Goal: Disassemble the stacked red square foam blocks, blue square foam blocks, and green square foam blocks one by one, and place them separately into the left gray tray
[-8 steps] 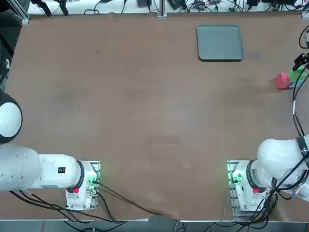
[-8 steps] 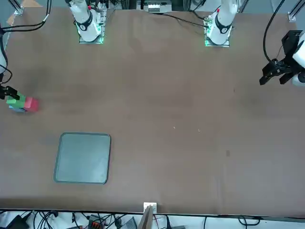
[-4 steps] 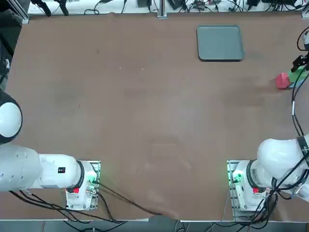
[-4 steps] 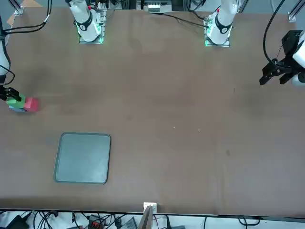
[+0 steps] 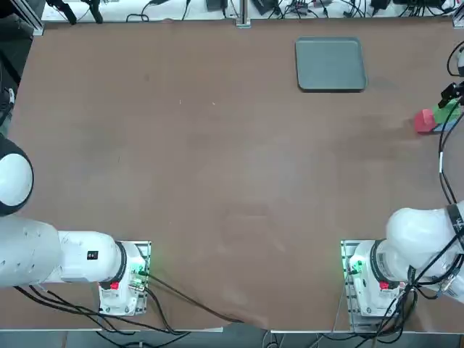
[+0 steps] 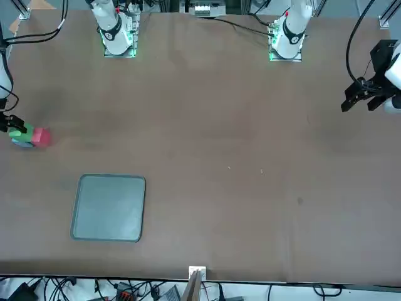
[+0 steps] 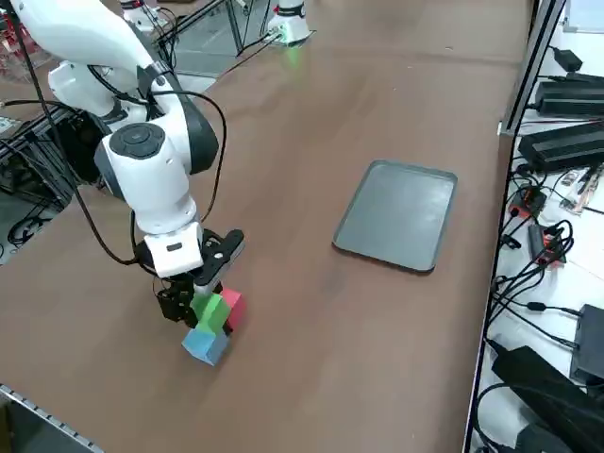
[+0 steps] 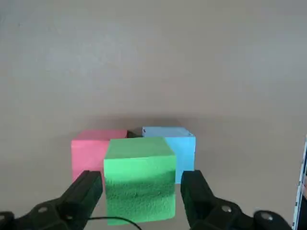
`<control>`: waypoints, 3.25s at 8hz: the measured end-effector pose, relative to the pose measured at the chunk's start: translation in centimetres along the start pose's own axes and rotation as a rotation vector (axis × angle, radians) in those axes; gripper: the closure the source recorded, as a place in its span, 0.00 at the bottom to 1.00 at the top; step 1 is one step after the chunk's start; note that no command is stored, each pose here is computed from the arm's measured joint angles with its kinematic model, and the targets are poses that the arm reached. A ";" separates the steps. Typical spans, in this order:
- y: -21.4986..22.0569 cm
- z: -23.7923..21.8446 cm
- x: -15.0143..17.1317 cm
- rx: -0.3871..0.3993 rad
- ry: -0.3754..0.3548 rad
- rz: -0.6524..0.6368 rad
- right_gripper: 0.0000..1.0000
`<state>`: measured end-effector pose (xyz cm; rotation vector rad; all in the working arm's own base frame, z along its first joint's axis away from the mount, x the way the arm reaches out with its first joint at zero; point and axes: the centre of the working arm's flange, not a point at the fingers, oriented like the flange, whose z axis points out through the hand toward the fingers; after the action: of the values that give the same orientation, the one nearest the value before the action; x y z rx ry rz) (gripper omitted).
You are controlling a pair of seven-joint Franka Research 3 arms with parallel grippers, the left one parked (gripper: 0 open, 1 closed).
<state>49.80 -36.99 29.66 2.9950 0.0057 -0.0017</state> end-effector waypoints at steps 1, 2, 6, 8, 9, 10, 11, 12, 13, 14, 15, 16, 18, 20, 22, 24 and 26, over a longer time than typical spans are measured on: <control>0.0 0.2 -0.1 0.002 -0.003 0.000 0.00; 0.0 0.5 -0.2 0.003 -0.002 0.002 0.00; 0.4 2.7 -0.8 0.009 -0.004 0.013 0.00; 0.1 3.7 -0.8 0.014 -0.005 0.009 0.00; 0.0 3.7 -0.8 0.014 -0.004 0.008 0.00; -0.1 3.7 -0.7 0.014 -0.003 0.006 0.00; -0.3 3.6 -0.5 0.016 -0.001 0.002 0.04; -0.5 3.4 -0.3 0.016 0.004 -0.003 0.11; -0.8 3.3 0.0 0.017 0.008 -0.008 0.17; -1.0 2.8 0.1 0.019 0.005 -0.012 0.19; -1.2 1.7 0.4 0.028 -0.007 -0.017 0.23; -1.9 -0.8 1.2 0.044 -0.020 -0.028 0.24; -4.7 -9.1 3.9 0.089 -0.040 -0.073 0.24; -9.0 -16.5 7.3 0.131 0.004 -0.117 0.24; -16.5 -17.8 11.0 0.148 0.014 -0.071 0.24; -24.4 -14.9 14.6 0.131 -0.032 -0.029 0.24; -29.3 -9.0 17.8 0.118 -0.016 0.030 0.24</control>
<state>67.46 -6.66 34.29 3.1127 -0.0427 -0.0235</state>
